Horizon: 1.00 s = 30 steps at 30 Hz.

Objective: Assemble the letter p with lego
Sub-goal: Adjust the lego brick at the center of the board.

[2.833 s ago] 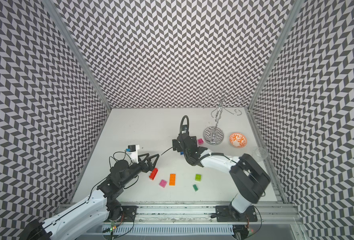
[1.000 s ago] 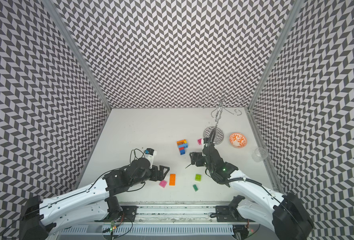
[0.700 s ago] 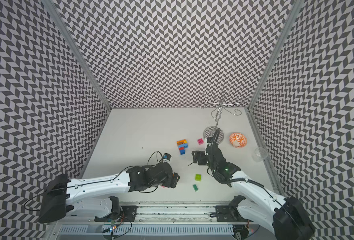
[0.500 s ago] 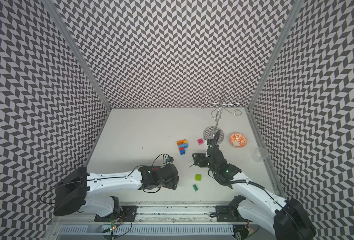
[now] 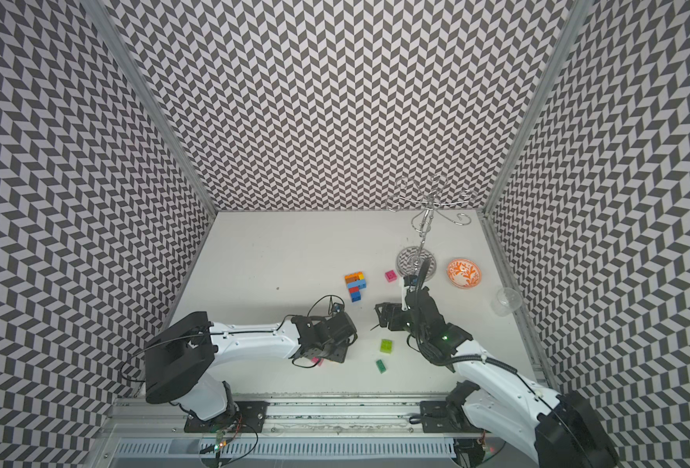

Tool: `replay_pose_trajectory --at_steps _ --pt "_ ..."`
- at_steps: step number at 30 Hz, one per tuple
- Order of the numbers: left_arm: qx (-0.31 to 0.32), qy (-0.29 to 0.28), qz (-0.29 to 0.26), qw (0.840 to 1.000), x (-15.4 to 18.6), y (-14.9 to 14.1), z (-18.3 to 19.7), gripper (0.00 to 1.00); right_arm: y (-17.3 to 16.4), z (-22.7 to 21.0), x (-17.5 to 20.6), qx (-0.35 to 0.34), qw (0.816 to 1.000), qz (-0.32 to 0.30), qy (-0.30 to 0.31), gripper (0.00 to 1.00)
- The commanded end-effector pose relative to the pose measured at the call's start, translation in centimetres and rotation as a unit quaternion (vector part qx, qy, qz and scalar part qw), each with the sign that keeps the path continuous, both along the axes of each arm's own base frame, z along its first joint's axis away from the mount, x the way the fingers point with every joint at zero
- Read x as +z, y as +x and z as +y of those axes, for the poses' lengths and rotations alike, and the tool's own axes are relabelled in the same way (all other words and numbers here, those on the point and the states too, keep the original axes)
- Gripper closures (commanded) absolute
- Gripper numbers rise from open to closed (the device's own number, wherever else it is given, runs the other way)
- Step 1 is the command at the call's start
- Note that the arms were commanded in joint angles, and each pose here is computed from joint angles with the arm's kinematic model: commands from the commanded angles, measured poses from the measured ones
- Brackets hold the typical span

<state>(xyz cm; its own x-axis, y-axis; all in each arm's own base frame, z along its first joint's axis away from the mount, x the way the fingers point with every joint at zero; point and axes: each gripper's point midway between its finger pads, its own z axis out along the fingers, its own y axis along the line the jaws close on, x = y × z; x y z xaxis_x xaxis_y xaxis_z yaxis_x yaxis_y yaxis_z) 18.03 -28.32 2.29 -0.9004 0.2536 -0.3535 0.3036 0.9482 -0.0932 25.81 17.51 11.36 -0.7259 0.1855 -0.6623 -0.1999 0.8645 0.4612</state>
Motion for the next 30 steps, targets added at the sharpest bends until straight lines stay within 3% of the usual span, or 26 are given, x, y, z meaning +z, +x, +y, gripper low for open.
replay_pose_trajectory --at_steps 1,7,13,16,20,25,30 --pt "-0.001 0.013 -0.003 1.000 -0.2 0.5 0.2 0.40 0.4 0.4 1.0 0.002 1.000 -0.022 0.018 0.18" --pt "0.000 0.029 0.003 1.000 -1.2 0.4 0.5 0.48 0.3 0.3 0.8 0.004 1.000 -0.021 0.018 0.16" --pt "0.001 0.026 0.001 1.000 -1.0 0.4 0.4 0.58 0.0 0.6 0.7 0.018 0.999 -0.019 0.017 0.08" --pt "0.003 0.018 -0.002 1.000 -0.7 0.4 0.4 0.62 -0.2 1.1 0.8 0.036 0.999 -0.017 0.019 0.01" --pt "0.006 0.001 -0.010 1.000 0.1 0.5 0.3 0.63 -1.0 2.3 1.1 0.078 0.997 -0.009 0.027 0.01" --pt "0.010 -0.060 -0.027 0.998 2.2 1.5 -0.8 0.64 -2.3 3.9 1.5 0.139 0.989 -0.008 0.046 0.01" --pt "-0.005 -0.195 -0.051 0.979 6.9 3.4 -2.8 0.64 -3.3 5.1 3.2 0.189 0.979 -0.028 0.074 0.01"
